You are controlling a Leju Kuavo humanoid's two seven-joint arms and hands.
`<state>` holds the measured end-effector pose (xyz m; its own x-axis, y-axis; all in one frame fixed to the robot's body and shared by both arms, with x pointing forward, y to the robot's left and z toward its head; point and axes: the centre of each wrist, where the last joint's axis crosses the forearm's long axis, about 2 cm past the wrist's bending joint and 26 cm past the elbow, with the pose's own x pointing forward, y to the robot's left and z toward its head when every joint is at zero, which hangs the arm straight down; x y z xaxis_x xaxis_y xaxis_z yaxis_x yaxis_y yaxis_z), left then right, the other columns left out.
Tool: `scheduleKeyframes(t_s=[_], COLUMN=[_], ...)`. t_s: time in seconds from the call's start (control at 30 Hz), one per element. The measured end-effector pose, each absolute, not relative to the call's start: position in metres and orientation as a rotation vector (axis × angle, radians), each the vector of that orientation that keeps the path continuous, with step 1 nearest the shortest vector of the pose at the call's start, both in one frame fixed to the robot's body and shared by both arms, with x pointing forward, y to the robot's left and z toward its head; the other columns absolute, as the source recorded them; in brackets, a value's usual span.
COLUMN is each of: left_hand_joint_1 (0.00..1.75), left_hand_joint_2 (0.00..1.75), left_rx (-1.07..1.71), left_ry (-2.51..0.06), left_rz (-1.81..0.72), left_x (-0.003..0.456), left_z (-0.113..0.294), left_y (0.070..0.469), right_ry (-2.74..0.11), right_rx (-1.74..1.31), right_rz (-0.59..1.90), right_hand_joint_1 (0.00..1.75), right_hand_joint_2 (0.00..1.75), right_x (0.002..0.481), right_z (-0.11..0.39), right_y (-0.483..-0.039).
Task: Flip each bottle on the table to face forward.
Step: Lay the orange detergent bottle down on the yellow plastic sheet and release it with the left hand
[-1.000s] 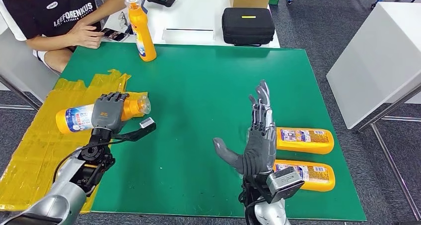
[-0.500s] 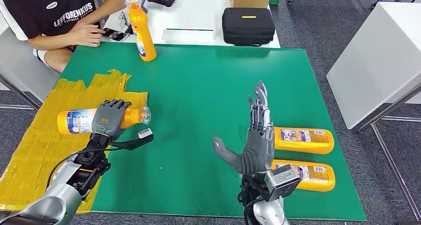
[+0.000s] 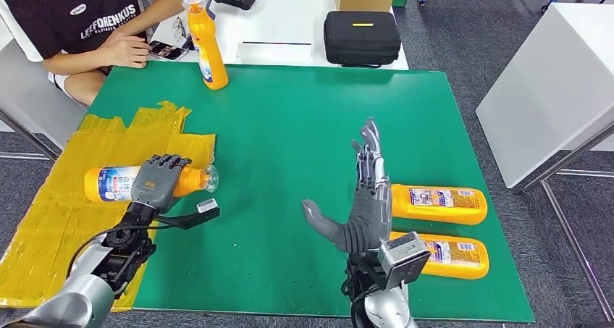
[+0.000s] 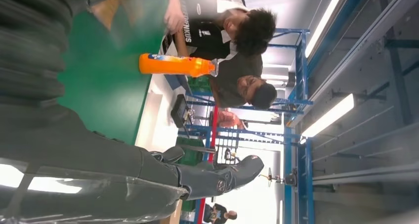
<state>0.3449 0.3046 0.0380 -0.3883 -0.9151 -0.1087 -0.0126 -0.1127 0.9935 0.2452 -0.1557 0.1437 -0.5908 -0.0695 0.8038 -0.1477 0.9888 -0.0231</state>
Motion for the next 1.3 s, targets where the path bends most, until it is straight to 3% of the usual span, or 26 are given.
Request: scheduleKeyframes(t_s=[0.8, 0.83, 0.9, 0.97, 1.0, 1.03, 1.3], left_hand_joint_1=[1.75, 1.67, 0.99, 0.20, 0.07, 0.00, 0.00], left_hand_joint_2=[1.75, 1.75, 1.75, 1.75, 1.75, 1.75, 1.75], left_rx=[0.911, 0.911, 0.912, 0.912, 0.913, 0.914, 0.915], left_ry=[-1.325, -1.325, -1.325, -1.324, -1.322, -1.319, -1.300], left_rz=[-1.574, -1.574, -1.573, -1.572, -1.571, -1.570, -1.575], left_x=[0.3430, 0.3430, 0.3430, 0.3430, 0.3430, 0.3430, 0.3431], left_z=[0.0331, 0.0331, 0.0331, 0.0331, 0.0331, 0.0330, 0.0329], left_y=[0.3147, 0.3148, 0.3149, 0.3150, 0.3151, 0.3151, 0.3146], right_ry=[-2.188, -2.187, -2.187, -2.184, -2.182, -2.178, -2.167], right_rx=[0.155, 0.154, 0.154, 0.154, 0.154, 0.154, 0.158], right_rz=[0.122, 0.122, 0.121, 0.120, 0.120, 0.120, 0.116], right_hand_joint_1=[0.00, 0.00, 0.00, 0.00, 0.00, 0.00, 0.00], right_hand_joint_2=[1.75, 1.75, 1.75, 1.75, 1.75, 1.75, 1.75], right_x=[0.2516, 0.2516, 0.2514, 0.2509, 0.2507, 0.2505, 0.2504], right_z=[0.1354, 0.1353, 0.1351, 0.1349, 0.1349, 0.1351, 0.1372], right_y=[-0.1551, -0.1552, -0.1553, -0.1549, -0.1543, -0.1537, -0.1500])
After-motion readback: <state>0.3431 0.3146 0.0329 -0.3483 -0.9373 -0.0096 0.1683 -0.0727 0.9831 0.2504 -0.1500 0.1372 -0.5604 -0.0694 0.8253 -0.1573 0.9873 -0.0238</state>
